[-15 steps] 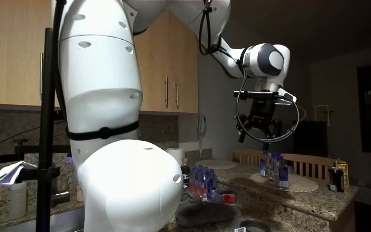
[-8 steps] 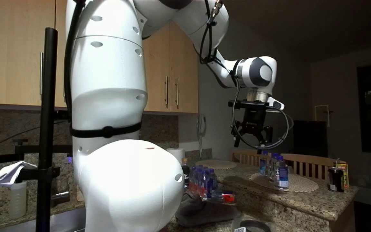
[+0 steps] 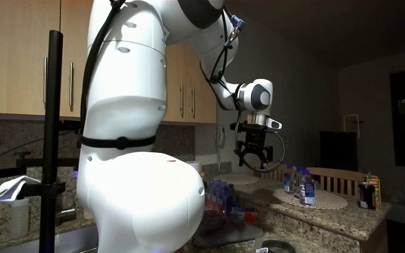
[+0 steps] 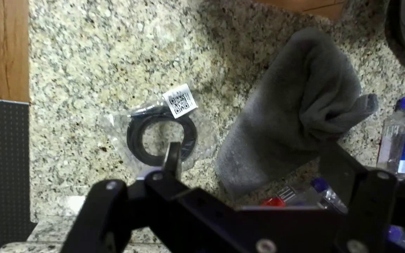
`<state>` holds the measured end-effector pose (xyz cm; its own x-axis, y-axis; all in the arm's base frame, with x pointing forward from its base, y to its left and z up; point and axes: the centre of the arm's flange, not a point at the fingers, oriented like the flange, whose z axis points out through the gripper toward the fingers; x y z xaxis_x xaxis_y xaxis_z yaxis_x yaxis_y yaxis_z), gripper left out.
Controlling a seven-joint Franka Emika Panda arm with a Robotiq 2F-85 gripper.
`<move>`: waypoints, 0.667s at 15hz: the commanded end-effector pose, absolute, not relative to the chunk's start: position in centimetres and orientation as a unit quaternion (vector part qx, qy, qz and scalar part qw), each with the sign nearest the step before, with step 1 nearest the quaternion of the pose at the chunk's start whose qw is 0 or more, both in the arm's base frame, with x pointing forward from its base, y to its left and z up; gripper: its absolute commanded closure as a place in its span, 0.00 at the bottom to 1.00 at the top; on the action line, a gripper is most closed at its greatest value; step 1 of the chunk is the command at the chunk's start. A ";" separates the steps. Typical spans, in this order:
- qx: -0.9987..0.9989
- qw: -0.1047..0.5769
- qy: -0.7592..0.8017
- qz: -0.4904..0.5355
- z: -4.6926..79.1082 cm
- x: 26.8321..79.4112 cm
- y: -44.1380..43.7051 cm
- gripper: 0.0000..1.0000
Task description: Move the towel to the right
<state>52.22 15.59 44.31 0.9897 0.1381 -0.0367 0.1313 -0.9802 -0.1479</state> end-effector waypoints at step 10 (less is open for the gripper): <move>-0.990 -0.009 -0.107 -0.090 35.5 52.2 28.5 0.00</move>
<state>52.51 28.02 36.74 0.9667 0.2010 0.1586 0.2028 -0.9792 0.0050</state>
